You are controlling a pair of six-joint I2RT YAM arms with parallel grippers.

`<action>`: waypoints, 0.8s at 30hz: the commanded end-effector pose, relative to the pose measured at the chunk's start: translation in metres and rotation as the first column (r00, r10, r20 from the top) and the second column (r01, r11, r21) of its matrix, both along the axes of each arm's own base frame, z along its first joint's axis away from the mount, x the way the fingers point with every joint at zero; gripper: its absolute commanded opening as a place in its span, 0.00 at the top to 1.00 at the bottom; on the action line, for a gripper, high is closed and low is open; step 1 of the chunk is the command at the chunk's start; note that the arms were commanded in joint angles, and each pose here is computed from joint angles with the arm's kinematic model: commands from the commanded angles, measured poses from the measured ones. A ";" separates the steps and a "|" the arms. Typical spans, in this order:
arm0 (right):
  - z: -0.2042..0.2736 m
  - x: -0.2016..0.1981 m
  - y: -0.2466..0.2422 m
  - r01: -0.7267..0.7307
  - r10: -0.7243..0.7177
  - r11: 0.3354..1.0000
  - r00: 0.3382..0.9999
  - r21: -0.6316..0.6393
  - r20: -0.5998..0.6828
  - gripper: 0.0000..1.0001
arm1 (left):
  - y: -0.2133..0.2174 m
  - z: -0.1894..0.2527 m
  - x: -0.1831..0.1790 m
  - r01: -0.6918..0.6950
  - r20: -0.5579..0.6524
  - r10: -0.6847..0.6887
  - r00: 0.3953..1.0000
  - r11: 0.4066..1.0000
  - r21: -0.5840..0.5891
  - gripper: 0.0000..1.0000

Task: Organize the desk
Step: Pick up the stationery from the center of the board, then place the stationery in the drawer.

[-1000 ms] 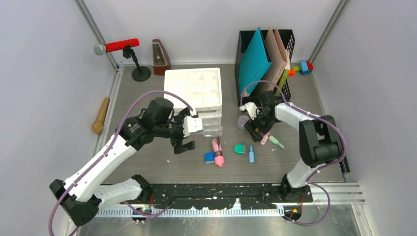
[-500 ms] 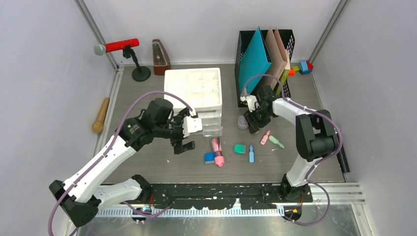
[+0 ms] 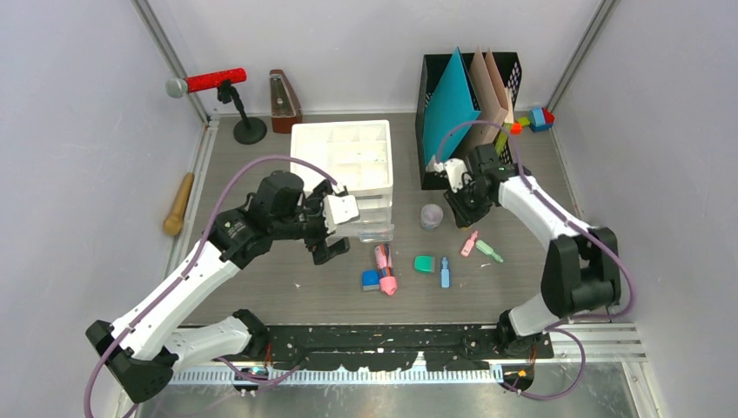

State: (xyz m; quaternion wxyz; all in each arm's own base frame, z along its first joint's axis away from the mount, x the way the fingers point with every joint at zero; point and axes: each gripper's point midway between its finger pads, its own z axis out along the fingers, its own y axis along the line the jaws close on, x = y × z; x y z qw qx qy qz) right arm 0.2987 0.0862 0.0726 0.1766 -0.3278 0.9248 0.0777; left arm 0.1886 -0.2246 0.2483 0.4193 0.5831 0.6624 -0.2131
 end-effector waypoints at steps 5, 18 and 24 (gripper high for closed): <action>0.114 -0.011 0.032 -0.102 0.085 0.992 0.974 0.073 0.210 0.81 | 0.017 0.056 0.057 -0.353 0.124 0.376 0.918 0.920 -0.172 0.02; 0.199 -0.041 0.165 -0.478 0.414 0.852 0.865 0.215 0.283 0.80 | 0.089 0.076 0.095 -0.668 0.168 0.691 0.703 0.723 -0.175 0.00; 0.197 -0.041 0.211 -0.576 0.513 0.797 0.805 0.184 0.296 0.77 | 0.110 0.084 0.092 -0.719 0.169 0.742 0.648 0.670 -0.185 0.00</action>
